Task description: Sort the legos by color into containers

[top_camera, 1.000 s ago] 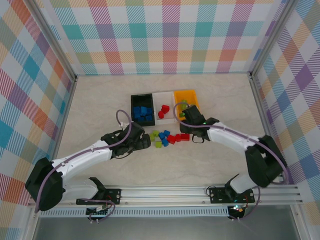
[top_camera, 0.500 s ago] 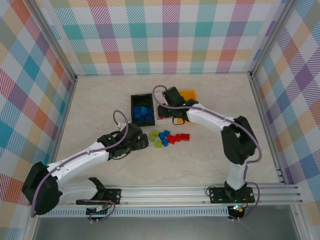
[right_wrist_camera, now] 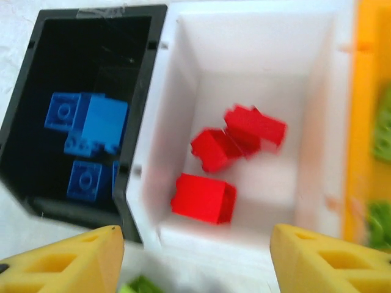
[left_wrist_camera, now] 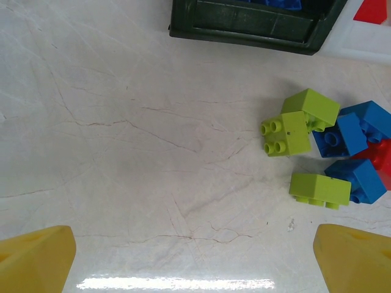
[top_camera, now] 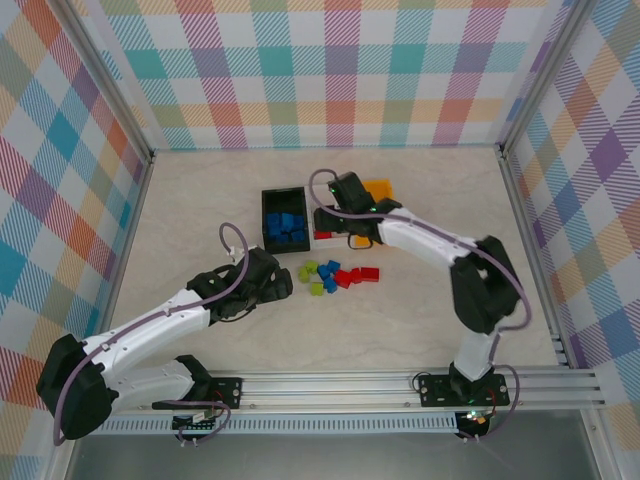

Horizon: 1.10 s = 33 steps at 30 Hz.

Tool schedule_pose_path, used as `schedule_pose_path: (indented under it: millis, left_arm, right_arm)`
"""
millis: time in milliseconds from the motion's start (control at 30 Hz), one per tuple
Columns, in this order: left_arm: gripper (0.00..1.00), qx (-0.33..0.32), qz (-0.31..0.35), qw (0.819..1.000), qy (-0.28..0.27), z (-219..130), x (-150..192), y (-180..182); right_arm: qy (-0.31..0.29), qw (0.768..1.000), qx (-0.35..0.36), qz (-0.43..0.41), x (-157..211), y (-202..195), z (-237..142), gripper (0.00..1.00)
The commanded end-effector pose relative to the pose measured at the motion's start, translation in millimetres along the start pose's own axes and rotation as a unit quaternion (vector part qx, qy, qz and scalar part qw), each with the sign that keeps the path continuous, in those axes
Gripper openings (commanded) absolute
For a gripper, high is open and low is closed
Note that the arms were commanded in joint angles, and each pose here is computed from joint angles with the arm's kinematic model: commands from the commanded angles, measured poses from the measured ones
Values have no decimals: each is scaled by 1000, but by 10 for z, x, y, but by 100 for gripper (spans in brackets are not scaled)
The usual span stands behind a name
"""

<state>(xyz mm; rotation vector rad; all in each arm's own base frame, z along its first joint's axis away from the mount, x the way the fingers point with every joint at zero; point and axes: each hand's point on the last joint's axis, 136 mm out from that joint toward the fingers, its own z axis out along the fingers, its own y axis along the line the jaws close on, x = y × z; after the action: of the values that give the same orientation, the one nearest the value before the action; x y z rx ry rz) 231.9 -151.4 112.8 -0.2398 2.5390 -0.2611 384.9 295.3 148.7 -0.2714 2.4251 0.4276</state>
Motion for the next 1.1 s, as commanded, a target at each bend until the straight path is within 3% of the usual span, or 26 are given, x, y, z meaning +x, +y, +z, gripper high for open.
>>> schedule_pose_path:
  millis: [0, 100, 233, 467, 733, 1067]
  left_arm:
    - [100, -6, 11, 1000, -4, -24, 17, 48]
    - [100, -4, 13, 1000, -3, -13, 25, 40]
    - [100, -4, 14, 1000, 1, 16, 41, 29]
    - [100, 1, 12, 1000, 2, -6, 42, 17]
    - [100, -1, 15, 1000, -5, -53, 4, 35]
    - [100, -3, 17, 1000, -5, 1, 23, 40]
  right_arm:
    - [-3, 1000, 5, 16, 196, -174, -283, 53]
    - [29, 999, 29, 33, 590, -474, -327, 42]
    - [68, 994, 67, 54, 994, -835, -247, 37]
    - [92, 987, 118, 60, 1131, -1142, 44, 30]
    - [126, 983, 124, 55, 1243, -1163, 212, 27]
    - [194, 976, 82, 54, 2008, -881, -337, 27]
